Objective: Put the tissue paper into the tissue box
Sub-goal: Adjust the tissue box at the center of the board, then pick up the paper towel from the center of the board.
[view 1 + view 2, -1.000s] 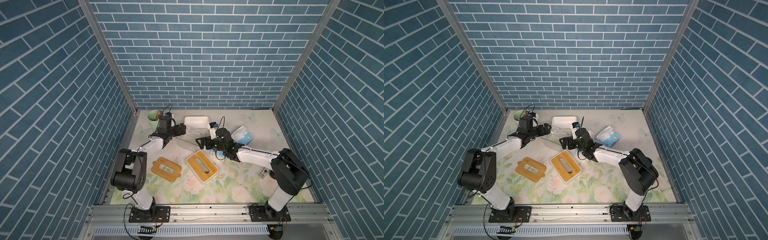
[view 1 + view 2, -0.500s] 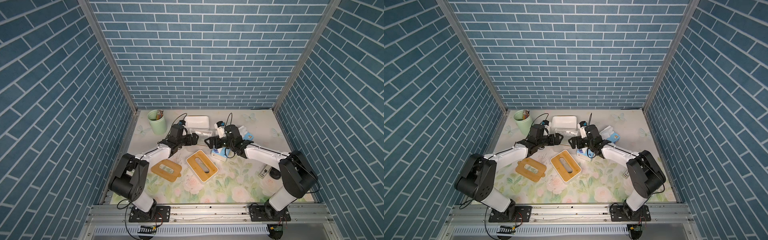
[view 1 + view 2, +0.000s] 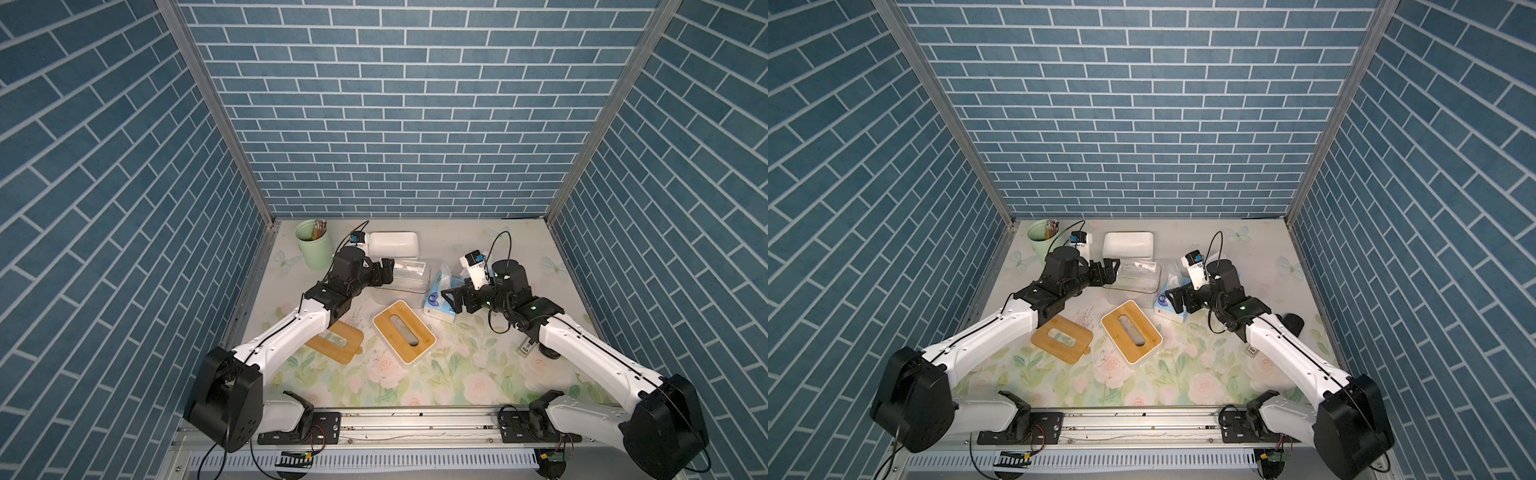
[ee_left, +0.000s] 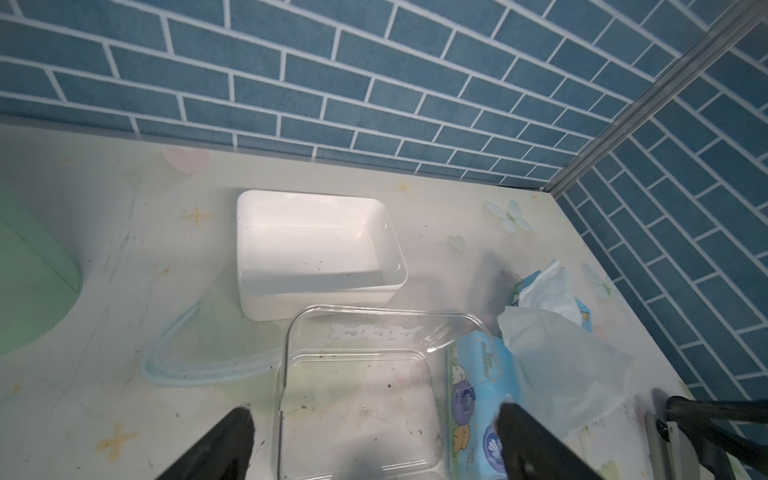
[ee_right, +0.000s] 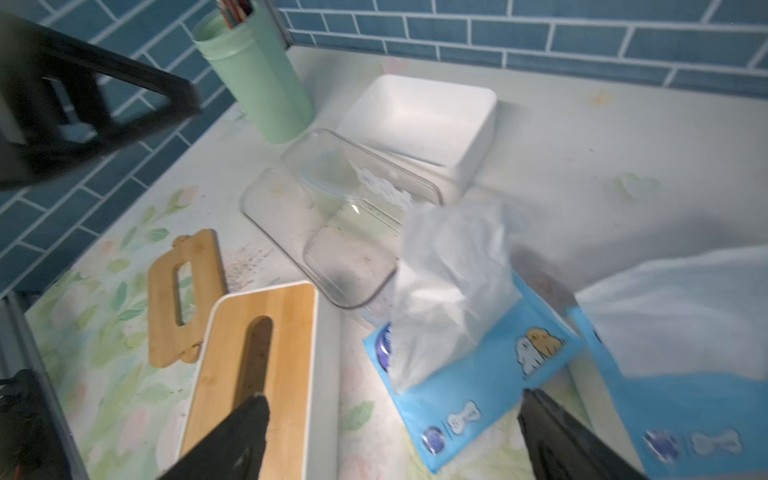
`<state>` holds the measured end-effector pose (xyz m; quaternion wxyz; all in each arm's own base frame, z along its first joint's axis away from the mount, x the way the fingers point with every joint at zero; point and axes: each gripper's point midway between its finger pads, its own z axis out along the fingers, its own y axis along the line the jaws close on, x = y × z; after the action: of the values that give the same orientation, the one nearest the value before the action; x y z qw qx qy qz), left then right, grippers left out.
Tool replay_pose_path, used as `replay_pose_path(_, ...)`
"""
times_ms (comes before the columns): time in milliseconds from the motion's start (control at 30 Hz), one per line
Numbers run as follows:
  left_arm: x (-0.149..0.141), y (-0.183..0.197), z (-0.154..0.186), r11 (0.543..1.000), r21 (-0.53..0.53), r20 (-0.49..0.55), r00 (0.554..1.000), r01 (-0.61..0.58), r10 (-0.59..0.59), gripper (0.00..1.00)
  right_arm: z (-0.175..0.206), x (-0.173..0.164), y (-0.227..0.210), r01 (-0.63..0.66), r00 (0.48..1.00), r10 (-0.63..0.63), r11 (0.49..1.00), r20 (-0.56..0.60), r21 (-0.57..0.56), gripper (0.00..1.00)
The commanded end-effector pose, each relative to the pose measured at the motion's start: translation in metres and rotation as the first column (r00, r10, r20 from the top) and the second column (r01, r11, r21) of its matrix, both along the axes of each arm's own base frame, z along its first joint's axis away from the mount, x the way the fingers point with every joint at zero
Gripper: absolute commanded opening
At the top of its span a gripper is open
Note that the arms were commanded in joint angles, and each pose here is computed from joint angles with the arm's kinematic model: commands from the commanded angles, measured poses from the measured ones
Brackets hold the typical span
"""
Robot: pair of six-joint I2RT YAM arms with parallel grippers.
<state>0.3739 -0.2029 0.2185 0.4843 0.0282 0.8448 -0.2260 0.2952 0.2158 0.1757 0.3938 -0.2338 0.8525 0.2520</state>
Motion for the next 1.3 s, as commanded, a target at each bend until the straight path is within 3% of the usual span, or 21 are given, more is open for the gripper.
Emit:
replay_pose_path(0, -0.007, 0.006, -0.017, 0.996, 0.081, -0.027, 0.999, -0.022, 0.024, 0.96, -0.014, -0.005, 0.006, -0.053, 0.998, 0.054, 0.998, -0.035, 0.031, 0.97)
replay_pose_path(67, -0.008, 0.007, -0.020, 0.995, 0.092, -0.034, 0.999, -0.028, 0.031, 0.96, -0.026, 0.003, 0.004, -0.024, 0.998, 0.025, 0.999, -0.060, 0.023, 0.95)
replay_pose_path(167, -0.010, 0.007, -0.025, 0.994, 0.101, -0.045, 0.998, -0.029, 0.034, 0.96, -0.054, 0.020, -0.019, 0.117, 0.984, -0.123, 0.992, -0.127, -0.053, 0.85)
replay_pose_path(267, -0.013, 0.007, -0.028, 0.994, 0.105, -0.046, 0.998, -0.030, 0.035, 0.97, -0.064, 0.030, -0.036, 0.208, 0.965, -0.202, 0.978, -0.167, 0.020, 0.76)
replay_pose_path(433, -0.010, 0.008, -0.029, 0.992, 0.117, -0.047, 0.998, -0.039, 0.045, 0.97, -0.075, 0.042, -0.021, 0.259, 0.939, -0.214, 0.955, -0.269, 0.147, 0.64)
replay_pose_path(667, -0.011, 0.010, -0.026, 0.991, 0.123, -0.036, 0.998, -0.046, 0.051, 0.98, -0.105, 0.046, -0.016, 0.358, 0.886, -0.274, 0.917, -0.374, 0.175, 0.56)
replay_pose_path(767, -0.011, 0.011, -0.028, 0.990, 0.129, -0.040, 0.998, -0.049, 0.054, 0.98, -0.113, 0.046, -0.015, 0.386, 0.869, -0.285, 0.902, -0.404, 0.194, 0.46)
replay_pose_path(867, -0.012, 0.011, -0.028, 0.990, 0.133, -0.042, 0.998, -0.048, 0.054, 0.98, -0.120, 0.045, -0.020, 0.413, 0.857, -0.313, 0.892, -0.410, 0.183, 0.31)
replay_pose_path(1000, -0.013, 0.015, -0.026, 0.988, 0.139, -0.033, 0.997, -0.060, 0.065, 0.98, -0.125, 0.043, -0.030, 0.451, 0.842, -0.350, 0.875, -0.410, 0.179, 0.02)
replay_pose_path(1267, -0.010, 0.024, -0.028, 0.978, 0.184, -0.021, 0.994, -0.100, 0.105, 0.99, -0.078, 0.053, -0.031, 0.329, 0.926, -0.277, 0.926, -0.258, 0.187, 0.00)
